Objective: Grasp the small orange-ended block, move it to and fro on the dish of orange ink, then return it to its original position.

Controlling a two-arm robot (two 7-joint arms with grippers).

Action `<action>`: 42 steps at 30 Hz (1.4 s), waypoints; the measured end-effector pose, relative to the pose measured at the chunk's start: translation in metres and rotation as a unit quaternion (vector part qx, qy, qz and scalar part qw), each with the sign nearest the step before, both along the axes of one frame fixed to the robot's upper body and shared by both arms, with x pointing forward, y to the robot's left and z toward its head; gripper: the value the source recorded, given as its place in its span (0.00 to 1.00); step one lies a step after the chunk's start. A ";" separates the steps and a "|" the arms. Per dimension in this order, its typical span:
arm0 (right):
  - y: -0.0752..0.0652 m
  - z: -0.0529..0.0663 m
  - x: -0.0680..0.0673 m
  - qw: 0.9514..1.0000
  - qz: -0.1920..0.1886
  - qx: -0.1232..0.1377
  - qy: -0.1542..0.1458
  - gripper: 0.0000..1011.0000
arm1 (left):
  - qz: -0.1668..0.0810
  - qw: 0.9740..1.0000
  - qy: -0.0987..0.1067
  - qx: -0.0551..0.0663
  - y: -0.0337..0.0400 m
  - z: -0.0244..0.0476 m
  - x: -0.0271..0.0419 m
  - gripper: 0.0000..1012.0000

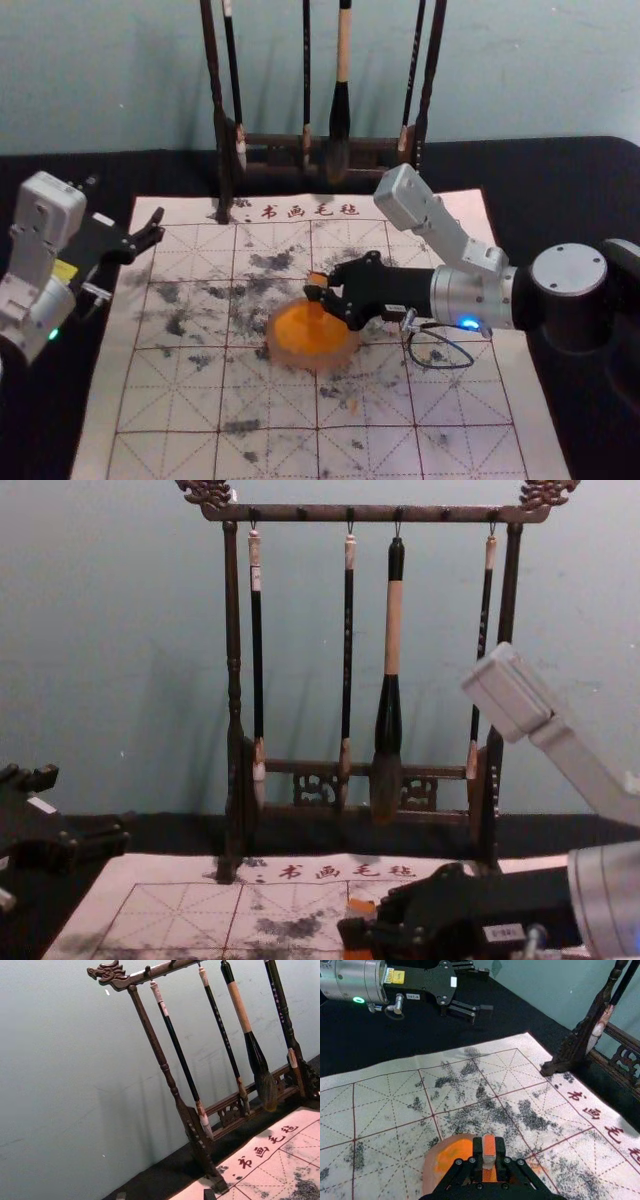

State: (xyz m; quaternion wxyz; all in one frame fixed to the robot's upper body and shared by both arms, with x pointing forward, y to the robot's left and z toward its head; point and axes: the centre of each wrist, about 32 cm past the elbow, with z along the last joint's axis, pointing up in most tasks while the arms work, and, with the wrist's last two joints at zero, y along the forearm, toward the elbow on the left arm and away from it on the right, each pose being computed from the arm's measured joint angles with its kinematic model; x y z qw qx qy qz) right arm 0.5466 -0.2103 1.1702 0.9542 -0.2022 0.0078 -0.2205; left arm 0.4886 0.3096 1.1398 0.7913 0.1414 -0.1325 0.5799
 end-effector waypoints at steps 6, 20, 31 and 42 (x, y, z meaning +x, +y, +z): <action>-0.004 0.001 -0.005 1.000 0.000 0.000 -0.002 0.11 | 0.000 1.000 0.000 0.000 0.0000 0.0000 0.0000 0.99; -0.008 0.001 -0.015 1.000 0.002 0.003 -0.001 0.11 | 0.000 1.000 0.000 0.000 0.0000 0.0000 0.0000 0.99; -0.002 -0.002 -0.019 1.000 0.013 0.005 0.006 0.11 | 0.000 1.000 0.000 0.000 0.0000 0.0000 0.0000 0.99; 0.007 -0.004 -0.016 1.000 0.024 0.011 0.011 0.11 | 0.000 1.000 0.000 0.000 0.0000 0.0000 0.0000 0.99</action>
